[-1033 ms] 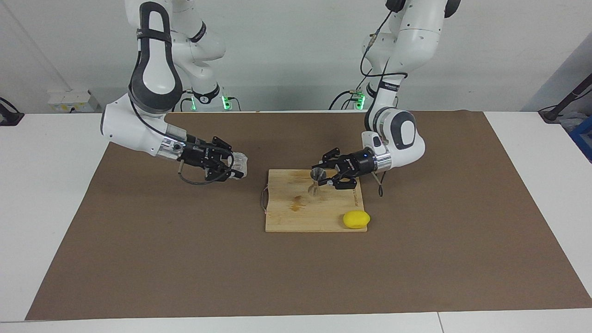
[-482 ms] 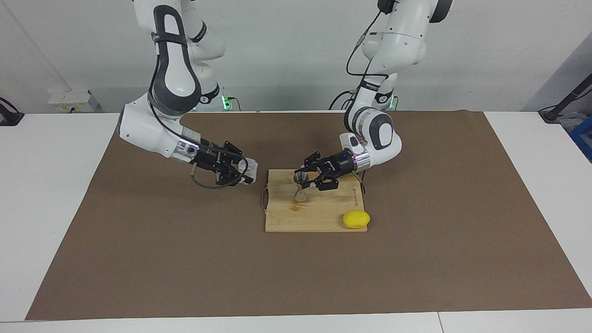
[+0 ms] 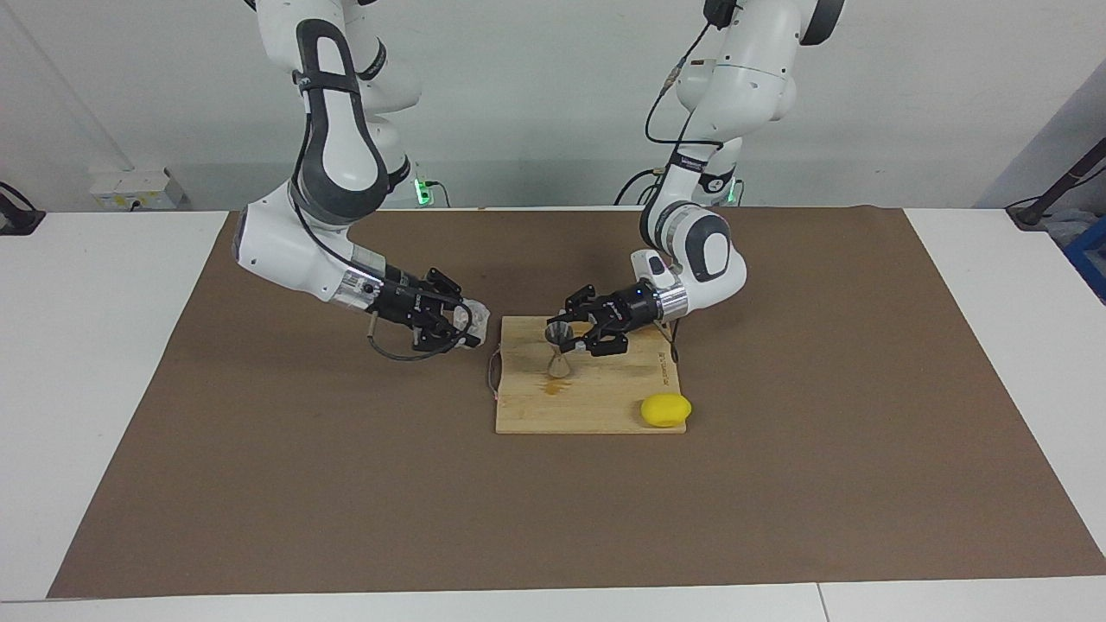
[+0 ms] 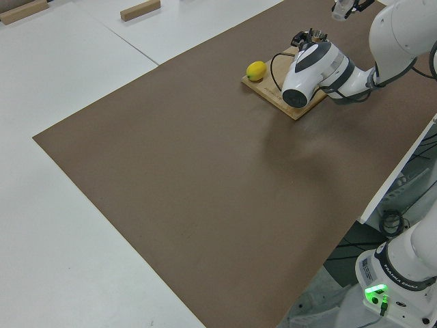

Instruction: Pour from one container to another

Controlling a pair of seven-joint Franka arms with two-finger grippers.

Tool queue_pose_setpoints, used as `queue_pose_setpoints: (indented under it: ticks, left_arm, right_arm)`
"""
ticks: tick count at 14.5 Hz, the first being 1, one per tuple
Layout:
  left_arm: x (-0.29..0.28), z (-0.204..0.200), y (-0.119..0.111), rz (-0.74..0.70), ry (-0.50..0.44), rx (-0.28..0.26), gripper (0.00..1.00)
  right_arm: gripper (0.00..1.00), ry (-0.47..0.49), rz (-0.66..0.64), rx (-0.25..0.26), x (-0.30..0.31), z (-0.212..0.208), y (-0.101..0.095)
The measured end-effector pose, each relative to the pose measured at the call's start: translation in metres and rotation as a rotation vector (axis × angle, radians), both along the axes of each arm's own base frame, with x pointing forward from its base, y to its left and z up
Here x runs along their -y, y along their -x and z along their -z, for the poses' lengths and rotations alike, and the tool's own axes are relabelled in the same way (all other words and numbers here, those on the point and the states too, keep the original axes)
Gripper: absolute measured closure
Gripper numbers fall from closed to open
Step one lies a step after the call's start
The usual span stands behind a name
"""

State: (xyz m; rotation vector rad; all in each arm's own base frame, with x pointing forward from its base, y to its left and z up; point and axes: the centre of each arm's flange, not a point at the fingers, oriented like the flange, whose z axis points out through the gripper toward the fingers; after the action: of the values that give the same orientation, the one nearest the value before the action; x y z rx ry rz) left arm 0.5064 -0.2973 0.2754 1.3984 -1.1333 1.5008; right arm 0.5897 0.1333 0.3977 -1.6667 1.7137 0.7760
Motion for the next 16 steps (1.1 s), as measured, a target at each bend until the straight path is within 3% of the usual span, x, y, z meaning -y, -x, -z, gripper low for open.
queue_pose_setpoints:
  ticks: [6, 15, 16]
  left_arm:
    - [0.001, 0.01, 0.003, -0.001, -0.024, -0.01, 0.49]
    - [0.001, 0.016, 0.004, -0.001, -0.029, -0.019, 0.49]
    - [0.001, 0.017, 0.004, -0.002, -0.03, -0.02, 0.41]
  right_arm:
    - [0.49, 0.008, 0.043, -0.039, -0.008, 0.002, -0.003]
    - [0.49, 0.052, 0.001, 0.045, -0.042, -0.017, -0.011]
    - [0.49, 0.053, -0.005, 0.049, -0.045, -0.018, -0.012]
